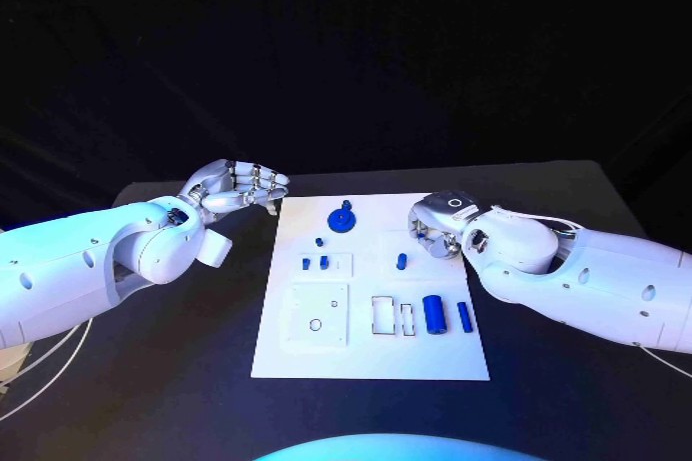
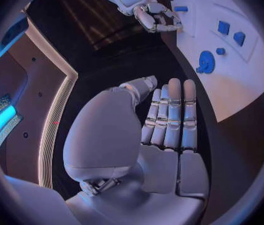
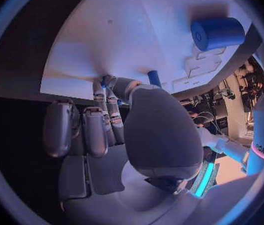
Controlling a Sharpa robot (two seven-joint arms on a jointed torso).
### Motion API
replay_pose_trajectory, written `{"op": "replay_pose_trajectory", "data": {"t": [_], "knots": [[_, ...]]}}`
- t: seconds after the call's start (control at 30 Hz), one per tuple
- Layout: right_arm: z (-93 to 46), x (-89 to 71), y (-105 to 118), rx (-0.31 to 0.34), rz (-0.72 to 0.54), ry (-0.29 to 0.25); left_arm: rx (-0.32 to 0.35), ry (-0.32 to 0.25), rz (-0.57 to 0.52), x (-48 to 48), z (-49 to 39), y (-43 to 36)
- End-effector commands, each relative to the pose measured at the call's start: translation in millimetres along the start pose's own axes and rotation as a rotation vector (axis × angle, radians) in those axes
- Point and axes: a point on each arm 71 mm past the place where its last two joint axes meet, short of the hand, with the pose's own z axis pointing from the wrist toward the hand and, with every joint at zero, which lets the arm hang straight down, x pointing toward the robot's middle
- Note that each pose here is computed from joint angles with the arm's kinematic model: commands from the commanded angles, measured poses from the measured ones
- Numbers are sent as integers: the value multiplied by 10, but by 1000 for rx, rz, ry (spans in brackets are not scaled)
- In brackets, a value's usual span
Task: Assemble the parts on the task board
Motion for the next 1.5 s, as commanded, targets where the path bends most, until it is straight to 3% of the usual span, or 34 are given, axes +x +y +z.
{"op": "replay_pose_trajectory", "data": {"t": [0.03, 0.4, 0.7, 0.87, 1.2, 1.5], "knots": [[-32, 22, -8, 8, 25, -47, 5, 14, 0, 12, 3, -11], [-88, -64, -62, 5, 105, -132, 2, 5, 2, -15, -8, -6], [-138, -127, -116, -3, 179, -110, -1, 0, 0, -28, -13, -3], [-201, -195, -66, -33, 214, -135, -1, -1, 0, -30, -15, -3], [-356, -307, 391, -168, 283, -178, 4, 4, -3, 7, -10, -13], [-407, -305, 827, -284, 289, -174, 10, 13, -9, 70, 6, -28]]}}
